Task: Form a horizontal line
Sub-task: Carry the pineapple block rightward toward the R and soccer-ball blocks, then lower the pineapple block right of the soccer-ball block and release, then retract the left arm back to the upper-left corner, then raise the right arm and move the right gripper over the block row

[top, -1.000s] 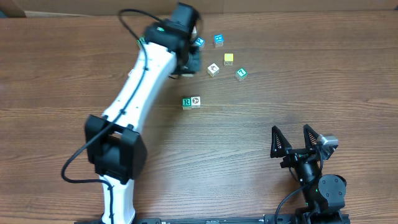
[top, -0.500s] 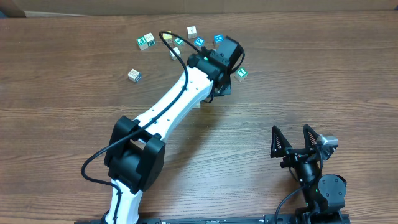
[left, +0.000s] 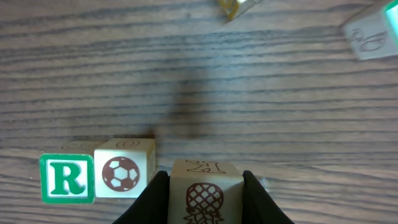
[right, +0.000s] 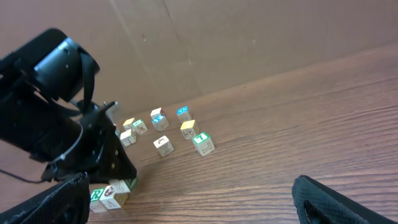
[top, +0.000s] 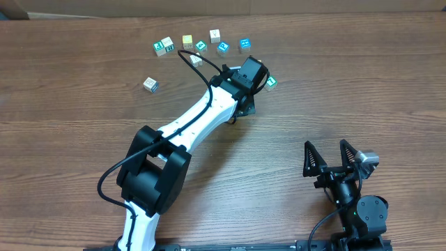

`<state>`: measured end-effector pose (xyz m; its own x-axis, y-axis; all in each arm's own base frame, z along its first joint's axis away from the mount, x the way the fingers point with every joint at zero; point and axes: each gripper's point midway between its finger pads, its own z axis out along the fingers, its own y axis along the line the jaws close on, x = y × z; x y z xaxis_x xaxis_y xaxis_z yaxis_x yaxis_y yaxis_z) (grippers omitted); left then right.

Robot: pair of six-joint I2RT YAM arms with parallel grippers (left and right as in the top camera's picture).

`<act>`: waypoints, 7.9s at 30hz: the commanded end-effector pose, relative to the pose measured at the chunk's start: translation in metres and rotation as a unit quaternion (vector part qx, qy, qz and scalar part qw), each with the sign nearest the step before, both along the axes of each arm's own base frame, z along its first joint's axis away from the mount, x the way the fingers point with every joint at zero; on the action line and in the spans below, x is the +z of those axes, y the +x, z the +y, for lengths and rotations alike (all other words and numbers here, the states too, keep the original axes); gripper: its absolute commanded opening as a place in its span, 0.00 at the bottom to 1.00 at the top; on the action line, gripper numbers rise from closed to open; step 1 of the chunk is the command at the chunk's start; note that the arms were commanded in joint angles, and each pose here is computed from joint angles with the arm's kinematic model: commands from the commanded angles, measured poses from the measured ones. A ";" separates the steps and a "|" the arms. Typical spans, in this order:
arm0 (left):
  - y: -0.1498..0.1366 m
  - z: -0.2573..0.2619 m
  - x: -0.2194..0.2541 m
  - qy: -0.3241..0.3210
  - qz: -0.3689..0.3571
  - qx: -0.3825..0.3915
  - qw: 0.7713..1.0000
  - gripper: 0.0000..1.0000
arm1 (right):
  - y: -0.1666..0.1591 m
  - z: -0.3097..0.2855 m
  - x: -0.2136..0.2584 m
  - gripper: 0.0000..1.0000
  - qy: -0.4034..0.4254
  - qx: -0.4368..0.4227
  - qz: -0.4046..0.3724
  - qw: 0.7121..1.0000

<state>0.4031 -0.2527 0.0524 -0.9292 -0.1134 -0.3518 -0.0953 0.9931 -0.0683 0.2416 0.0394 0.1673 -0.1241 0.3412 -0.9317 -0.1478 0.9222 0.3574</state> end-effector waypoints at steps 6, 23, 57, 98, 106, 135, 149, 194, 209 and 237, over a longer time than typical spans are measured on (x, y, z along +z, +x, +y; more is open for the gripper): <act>-0.004 0.006 -0.015 0.014 -0.001 0.010 1.000 0.16 | 0.000 -0.001 0.003 1.00 0.002 -0.002 -0.007 1.000; -0.001 -0.003 -0.011 0.030 -0.030 -0.002 0.999 0.15 | 0.000 -0.001 0.003 1.00 0.002 -0.002 -0.007 1.000; -0.001 -0.009 -0.030 0.038 -0.028 -0.008 0.999 0.33 | 0.000 -0.001 0.003 1.00 0.002 -0.002 -0.007 1.000; 0.075 0.230 0.096 0.055 0.003 0.203 0.978 1.00 | 0.000 -0.001 0.003 1.00 0.002 -0.002 -0.007 1.000; 0.075 0.241 0.096 0.055 0.004 0.214 0.975 1.00 | 0.000 -0.001 0.003 1.00 0.002 -0.002 -0.007 1.000; 0.075 0.241 0.096 0.055 0.004 0.214 0.975 1.00 | 0.000 -0.001 0.003 1.00 0.002 -0.002 -0.007 1.000; 0.075 0.241 0.096 0.055 0.004 0.214 0.975 1.00 | 0.000 -0.001 0.003 1.00 0.002 -0.002 -0.007 1.000; 0.075 0.241 0.096 0.055 0.004 0.214 0.975 1.00 | -0.026 0.015 0.145 1.00 -0.025 0.057 0.096 0.993; 0.075 0.241 0.096 0.055 0.004 0.214 0.975 1.00 | 0.027 0.026 0.145 0.96 -0.060 0.086 0.339 0.935; 0.075 0.241 0.096 0.055 0.004 0.214 0.975 1.00 | 0.071 0.058 0.021 0.67 -0.079 0.121 0.540 0.829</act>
<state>0.4755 -0.0107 0.1322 -0.8175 -0.4585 -0.3485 -0.5086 0.8587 0.0635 0.3054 0.0840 0.1882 -0.9620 0.0975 -0.2552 0.0249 0.9616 0.2735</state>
